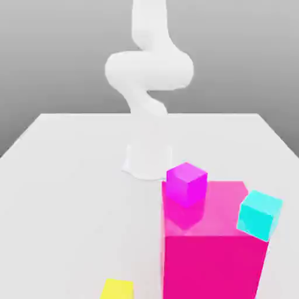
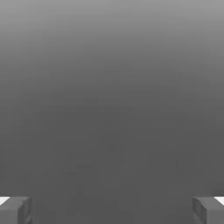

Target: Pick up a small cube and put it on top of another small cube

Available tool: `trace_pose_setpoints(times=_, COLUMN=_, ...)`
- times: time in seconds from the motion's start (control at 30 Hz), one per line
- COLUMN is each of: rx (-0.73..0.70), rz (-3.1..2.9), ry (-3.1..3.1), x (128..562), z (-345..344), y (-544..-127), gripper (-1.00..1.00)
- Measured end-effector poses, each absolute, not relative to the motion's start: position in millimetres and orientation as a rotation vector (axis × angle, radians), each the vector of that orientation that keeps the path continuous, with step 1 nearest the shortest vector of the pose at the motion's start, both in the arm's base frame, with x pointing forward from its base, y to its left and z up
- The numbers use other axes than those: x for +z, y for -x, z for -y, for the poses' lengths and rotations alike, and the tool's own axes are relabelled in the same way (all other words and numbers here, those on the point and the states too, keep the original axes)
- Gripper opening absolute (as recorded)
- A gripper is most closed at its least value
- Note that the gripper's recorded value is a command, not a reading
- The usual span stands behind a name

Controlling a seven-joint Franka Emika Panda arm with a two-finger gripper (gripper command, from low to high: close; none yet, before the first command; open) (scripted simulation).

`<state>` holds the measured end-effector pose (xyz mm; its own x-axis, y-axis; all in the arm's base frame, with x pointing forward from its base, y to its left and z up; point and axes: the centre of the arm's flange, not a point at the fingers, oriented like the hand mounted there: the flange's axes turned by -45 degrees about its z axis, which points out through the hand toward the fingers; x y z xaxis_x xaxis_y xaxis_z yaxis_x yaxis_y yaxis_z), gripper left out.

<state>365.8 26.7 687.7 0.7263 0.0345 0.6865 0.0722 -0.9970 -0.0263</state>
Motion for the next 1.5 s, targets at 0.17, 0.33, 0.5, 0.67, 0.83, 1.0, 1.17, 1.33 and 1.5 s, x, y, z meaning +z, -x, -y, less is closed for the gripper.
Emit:
trace_pose_setpoints(times=0.17, rx=-0.815, rz=0.399, ry=2.879, x=573, z=-114, y=-407, gripper=0.0)
trace_pose_setpoints(times=0.33, rx=-0.482, rz=0.66, ry=2.848, x=448, z=-192, y=-400, gripper=0.0)
trace_pose_setpoints(times=0.5, rx=-0.132, rz=0.893, ry=2.794, x=323, z=-246, y=-348, gripper=0.0)
trace_pose_setpoints(times=0.67, rx=0.061, rz=0.913, ry=2.887, x=237, z=-232, y=-294, gripper=0.0)
trace_pose_setpoints(times=0.83, rx=0.028, rz=0.739, ry=3.017, x=209, z=-199, y=-274, gripper=0.0)
trace_pose_setpoints(times=1.0, rx=-0.005, rz=0.642, ry=3.077, x=189, z=-181, y=-267, gripper=0.0)
trace_pose_setpoints(times=1.17, rx=-0.009, rz=0.641, ry=3.079, x=160, z=-182, y=-267, gripper=0.0)
trace_pose_setpoints(times=1.33, rx=-0.002, rz=0.646, ry=3.074, x=134, z=-180, y=-264, gripper=-1.0)
trace_pose_setpoints(times=1.5, rx=-0.002, rz=0.647, ry=3.073, x=132, z=-180, y=-263, gripper=-1.0)
